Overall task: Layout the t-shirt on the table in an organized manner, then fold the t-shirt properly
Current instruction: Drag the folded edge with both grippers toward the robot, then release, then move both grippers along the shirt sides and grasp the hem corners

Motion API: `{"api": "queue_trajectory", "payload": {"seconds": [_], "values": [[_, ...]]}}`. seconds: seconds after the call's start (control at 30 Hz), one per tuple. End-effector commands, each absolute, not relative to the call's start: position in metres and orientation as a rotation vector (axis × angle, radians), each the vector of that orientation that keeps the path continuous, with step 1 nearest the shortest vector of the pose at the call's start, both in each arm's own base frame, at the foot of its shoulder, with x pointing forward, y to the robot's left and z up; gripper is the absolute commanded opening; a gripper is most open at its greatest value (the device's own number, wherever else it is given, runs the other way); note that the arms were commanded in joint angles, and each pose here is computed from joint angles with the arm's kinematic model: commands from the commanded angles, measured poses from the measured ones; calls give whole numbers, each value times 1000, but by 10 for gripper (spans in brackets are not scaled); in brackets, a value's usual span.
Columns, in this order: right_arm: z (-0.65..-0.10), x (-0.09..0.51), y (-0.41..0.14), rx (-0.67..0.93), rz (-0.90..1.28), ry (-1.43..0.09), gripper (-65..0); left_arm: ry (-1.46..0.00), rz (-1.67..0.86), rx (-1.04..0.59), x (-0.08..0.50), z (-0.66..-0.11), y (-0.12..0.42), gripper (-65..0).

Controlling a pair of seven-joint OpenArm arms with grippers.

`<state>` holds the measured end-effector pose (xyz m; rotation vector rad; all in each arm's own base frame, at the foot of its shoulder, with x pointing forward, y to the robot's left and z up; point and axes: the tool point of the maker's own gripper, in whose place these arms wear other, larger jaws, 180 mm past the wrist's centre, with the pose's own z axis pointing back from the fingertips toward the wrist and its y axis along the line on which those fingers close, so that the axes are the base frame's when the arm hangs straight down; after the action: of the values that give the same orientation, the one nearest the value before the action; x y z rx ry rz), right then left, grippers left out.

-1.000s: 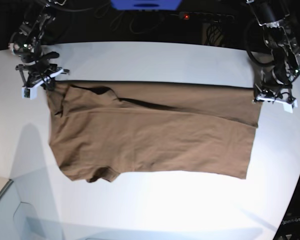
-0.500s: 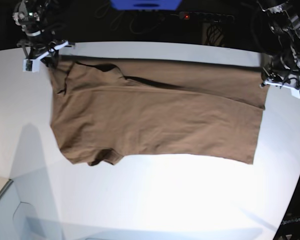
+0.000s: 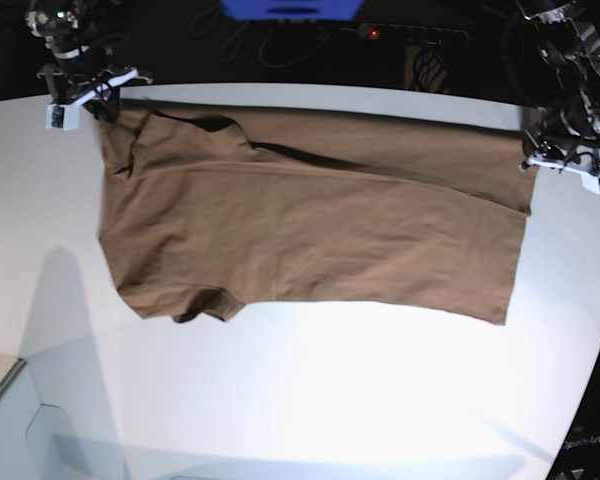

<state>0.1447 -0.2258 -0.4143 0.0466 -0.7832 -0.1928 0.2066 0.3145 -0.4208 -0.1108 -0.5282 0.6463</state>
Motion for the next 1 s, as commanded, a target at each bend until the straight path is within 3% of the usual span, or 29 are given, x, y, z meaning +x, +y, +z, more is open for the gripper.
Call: {"api": "queue_trajectory", "payload": {"seconds": [0.0, 0.1, 0.23, 0.3, 0.37, 0.5, 0.7, 0.83, 0.97], "values": [[-407, 147, -227, 46, -204, -819, -650, -549, 636, -91, 208, -413, 321, -648], [-406, 147, -227, 45, -203, -820, -590, -545, 636, -90, 204, -414, 321, -648], [-406, 147, -226, 47, -209, -825, -465, -533, 607, -91, 200, -417, 320, -632], [-403, 145, -230, 36, -235, -834, -419, -538, 564, -98, 201, -416, 318, -583], [-392, 144, -240, 33, -291, -876, -381, -545, 544, -99, 202, -414, 317, -490], [-371, 144, -259, 9, -341, -944, -356, -542, 540, -97, 199, -415, 317, -350], [-342, 154, -283, -63, -367, -1038, -346, -569, 578, -76, 198, -407, 332, -319], [-329, 174, -287, -66, -374, -1101, -256, -627, 569, -58, 216, -391, 345, -310], [-321, 190, -282, -49, -360, -1141, -189, -669, 562, -40, 229, -378, 355, -189]]}}
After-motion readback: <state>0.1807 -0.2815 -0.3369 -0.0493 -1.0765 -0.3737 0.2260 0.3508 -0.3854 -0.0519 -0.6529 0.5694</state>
